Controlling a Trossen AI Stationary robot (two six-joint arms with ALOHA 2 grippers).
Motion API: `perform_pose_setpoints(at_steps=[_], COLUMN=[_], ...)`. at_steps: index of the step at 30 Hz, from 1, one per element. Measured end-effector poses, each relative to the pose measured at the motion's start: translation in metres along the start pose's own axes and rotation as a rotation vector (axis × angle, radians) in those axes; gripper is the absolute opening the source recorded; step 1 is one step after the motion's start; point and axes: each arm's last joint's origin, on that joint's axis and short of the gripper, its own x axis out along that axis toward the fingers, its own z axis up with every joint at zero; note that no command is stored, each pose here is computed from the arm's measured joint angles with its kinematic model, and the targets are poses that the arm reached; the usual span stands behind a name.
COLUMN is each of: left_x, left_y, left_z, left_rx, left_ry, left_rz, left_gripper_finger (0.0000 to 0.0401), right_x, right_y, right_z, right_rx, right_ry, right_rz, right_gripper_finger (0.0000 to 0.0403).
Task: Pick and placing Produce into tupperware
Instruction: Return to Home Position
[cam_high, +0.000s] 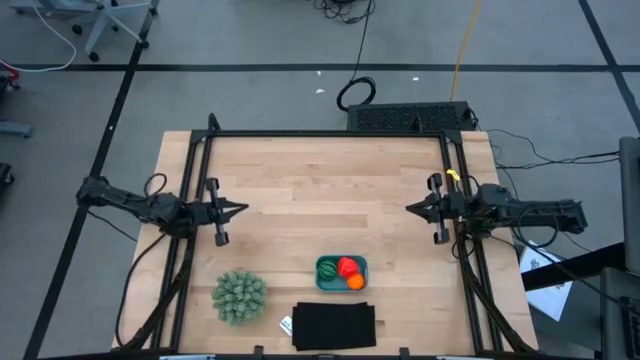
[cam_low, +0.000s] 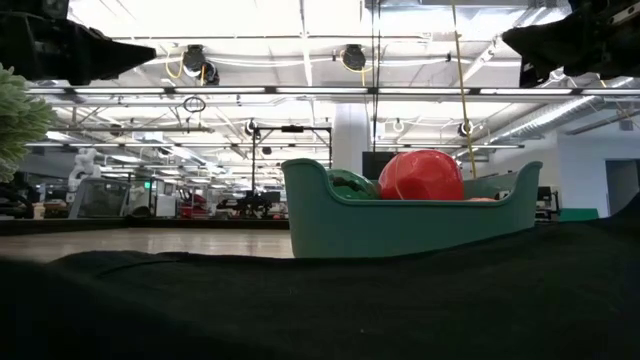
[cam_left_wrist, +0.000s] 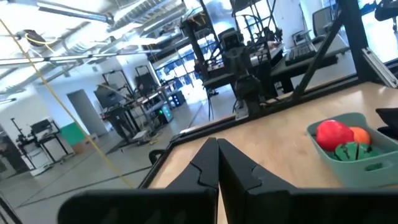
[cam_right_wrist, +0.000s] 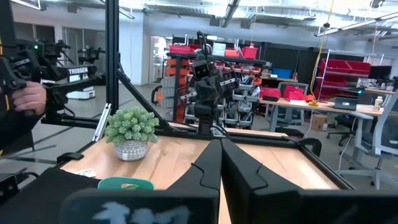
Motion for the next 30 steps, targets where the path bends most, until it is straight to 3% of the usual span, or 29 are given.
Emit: perform_pose_setpoints(at_steps=[14, 19, 30], left_x=[-0.012, -0.012, -0.013], left_y=[0.008, 0.007, 0.003], left_z=[0.005, 0.004, -0.003], left_rx=[-0.040, -0.038, -0.021], left_ry=[0.068, 0.067, 0.123], left_rz=[-0.038, -0.063, -0.093], left_gripper_finger=[0.0000, 0.0000, 0.0000], right_x=[-0.010, -0.008, -0.006], right_y=[0.001, 0.004, 0.005], right_z=[-0.003, -0.007, -0.021], right_rx=[-0.017, -0.017, 0.008], right_ry=[0.019, -0.021, -0.002], right_rz=[0.007, 0.113, 0.104], right_gripper_finger=[0.0000, 0.0000, 0.0000])
